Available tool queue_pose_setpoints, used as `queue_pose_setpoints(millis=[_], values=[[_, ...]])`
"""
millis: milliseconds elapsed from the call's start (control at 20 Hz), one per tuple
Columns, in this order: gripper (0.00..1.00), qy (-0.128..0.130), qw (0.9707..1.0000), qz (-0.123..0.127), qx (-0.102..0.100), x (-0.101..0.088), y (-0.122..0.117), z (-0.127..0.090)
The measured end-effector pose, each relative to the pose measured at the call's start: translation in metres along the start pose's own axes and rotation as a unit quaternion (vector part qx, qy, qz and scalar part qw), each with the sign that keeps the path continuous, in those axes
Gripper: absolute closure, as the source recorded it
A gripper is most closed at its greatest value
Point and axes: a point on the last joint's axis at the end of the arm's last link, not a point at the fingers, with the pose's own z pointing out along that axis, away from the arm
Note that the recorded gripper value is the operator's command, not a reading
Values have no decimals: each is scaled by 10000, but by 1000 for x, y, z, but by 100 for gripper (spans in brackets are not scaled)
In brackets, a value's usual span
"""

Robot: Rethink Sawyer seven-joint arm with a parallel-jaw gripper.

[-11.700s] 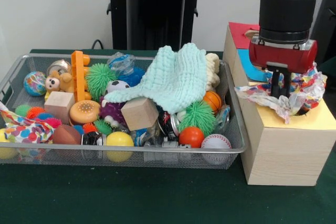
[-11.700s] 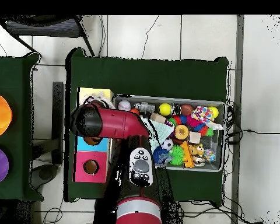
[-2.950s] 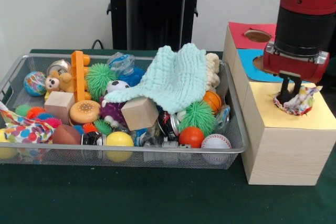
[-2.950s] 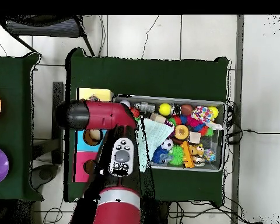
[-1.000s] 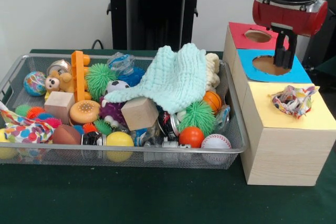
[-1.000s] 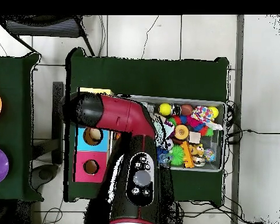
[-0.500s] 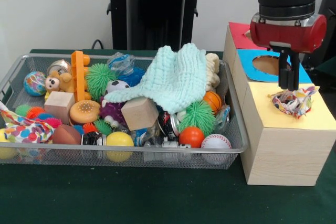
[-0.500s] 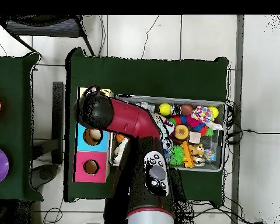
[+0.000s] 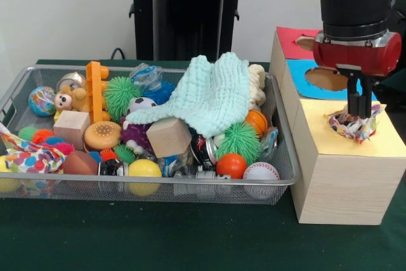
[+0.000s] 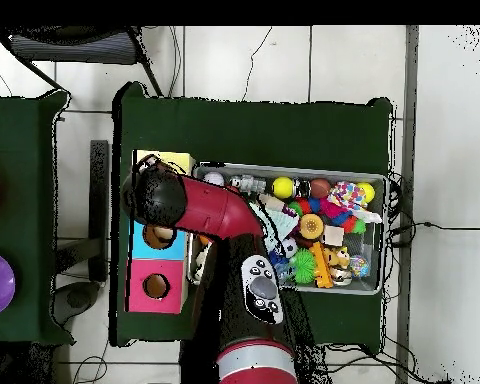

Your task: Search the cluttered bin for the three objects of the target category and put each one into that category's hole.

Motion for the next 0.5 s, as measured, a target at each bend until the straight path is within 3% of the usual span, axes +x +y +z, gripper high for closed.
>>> queue_pose_setpoints(millis=[500], values=[[100,306,9994,-32,148,15,-5,6]])
